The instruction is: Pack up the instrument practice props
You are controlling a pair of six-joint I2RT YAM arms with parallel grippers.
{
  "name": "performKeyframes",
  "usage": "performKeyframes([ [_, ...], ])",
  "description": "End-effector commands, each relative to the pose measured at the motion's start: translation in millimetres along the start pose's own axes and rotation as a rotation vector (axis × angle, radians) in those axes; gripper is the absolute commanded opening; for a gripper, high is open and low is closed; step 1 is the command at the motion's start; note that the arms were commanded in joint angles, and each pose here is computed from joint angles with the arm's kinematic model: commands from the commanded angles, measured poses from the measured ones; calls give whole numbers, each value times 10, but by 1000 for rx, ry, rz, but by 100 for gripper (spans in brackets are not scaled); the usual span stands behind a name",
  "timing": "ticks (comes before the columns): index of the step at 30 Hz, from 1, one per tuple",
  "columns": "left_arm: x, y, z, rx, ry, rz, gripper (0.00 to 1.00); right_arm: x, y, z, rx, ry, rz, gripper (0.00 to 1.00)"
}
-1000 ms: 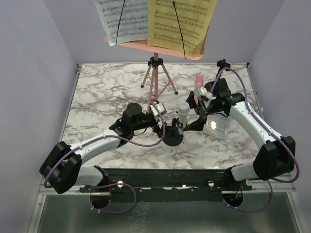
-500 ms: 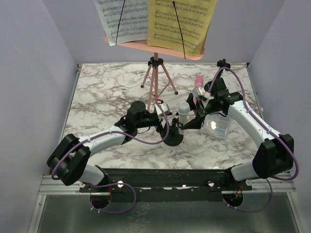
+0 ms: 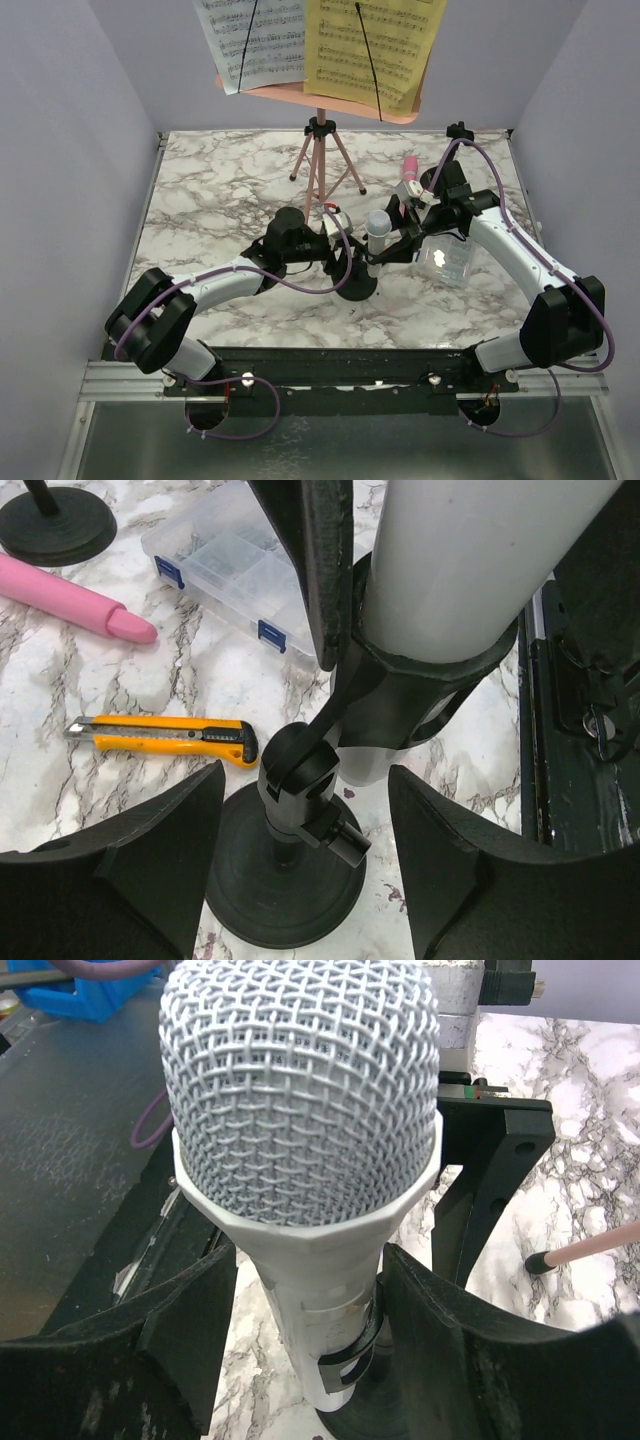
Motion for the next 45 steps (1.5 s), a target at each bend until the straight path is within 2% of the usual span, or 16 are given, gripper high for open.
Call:
performKeyframes([
  [1,53,38,-141,-47,23,20,66,-4,11,71,7,18,-2,60],
  [11,71,55,-180,-55,36,22,60,0,12,82,6,22,-3,53],
  [13,78,58,-162,-51,36,22,50,-3,12,82,7,22,-3,52],
  [16,77,63,-142,-47,38,23,25,2,13,75,5,24,-4,50],
  [19,84,58,-124,-42,37,14,13,6,11,64,5,23,-4,45],
  [22,84,47,-101,-35,41,3,0,21,13,8,-6,24,-13,33],
  [25,74,35,-70,-27,41,-3,0,57,11,-125,-26,11,-29,27],
  [34,64,24,-6,-5,41,-4,0,105,16,-253,-62,17,-61,28],
  [40,63,25,63,21,33,-5,0,161,1,-467,-71,-16,-68,11],
  [45,44,26,115,39,32,9,0,207,-17,-755,-86,-50,-80,2],
])
Point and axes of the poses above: each gripper's point midway between its finger pads, its own y axis out along the fingers, its own x axis along the line the jaws close on, z = x × y, the point moved 6 cm from there along -y, back along the fingers, and after that the axes turned 12 degrees about y, right-handed, at the moved point
